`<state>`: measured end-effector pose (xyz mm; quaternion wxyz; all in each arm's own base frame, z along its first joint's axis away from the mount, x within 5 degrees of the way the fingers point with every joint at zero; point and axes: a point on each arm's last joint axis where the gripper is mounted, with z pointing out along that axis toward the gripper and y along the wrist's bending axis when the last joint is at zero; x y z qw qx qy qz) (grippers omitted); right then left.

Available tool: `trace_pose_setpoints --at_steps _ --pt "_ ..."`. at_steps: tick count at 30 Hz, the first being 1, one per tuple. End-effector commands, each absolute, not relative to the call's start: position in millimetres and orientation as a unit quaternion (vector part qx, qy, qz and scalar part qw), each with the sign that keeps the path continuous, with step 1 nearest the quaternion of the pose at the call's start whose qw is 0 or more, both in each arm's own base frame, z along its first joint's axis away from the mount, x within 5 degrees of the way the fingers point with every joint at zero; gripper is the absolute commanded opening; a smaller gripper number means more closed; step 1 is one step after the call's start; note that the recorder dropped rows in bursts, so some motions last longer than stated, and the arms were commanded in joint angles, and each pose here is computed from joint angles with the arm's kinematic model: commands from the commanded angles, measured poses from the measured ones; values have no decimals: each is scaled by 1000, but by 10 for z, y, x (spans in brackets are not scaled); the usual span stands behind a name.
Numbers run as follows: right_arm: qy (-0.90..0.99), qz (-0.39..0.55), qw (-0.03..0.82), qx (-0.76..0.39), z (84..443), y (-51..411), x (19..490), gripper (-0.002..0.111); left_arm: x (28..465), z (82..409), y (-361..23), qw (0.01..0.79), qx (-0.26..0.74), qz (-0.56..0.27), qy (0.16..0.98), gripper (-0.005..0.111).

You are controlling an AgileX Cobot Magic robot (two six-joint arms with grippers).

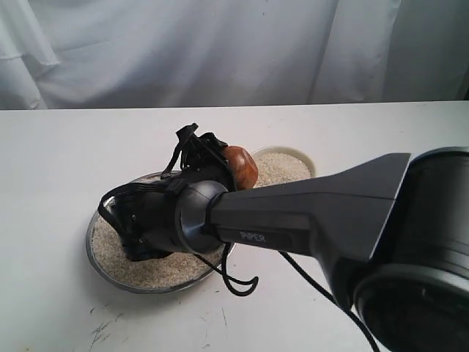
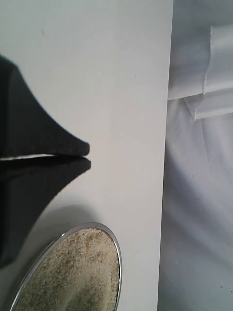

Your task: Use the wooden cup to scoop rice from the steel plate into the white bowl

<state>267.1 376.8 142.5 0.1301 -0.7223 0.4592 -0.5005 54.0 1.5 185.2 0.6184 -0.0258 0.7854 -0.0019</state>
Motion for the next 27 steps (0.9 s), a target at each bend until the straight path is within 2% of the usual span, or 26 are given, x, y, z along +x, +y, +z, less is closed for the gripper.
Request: trace_pose_setpoints --at_steps 1,12,27 --pt "447 -515 140 -718 1447 3801 2669 0 540 1844 13 621 -25 -3 784 0" --pt "425 -519 125 -731 1174 3874 2586 0 540 1844 13 621 -25 -3 784 0" --pt "443 -510 138 -725 1165 3909 2517 0 540 1844 13 621 -25 -3 784 0"
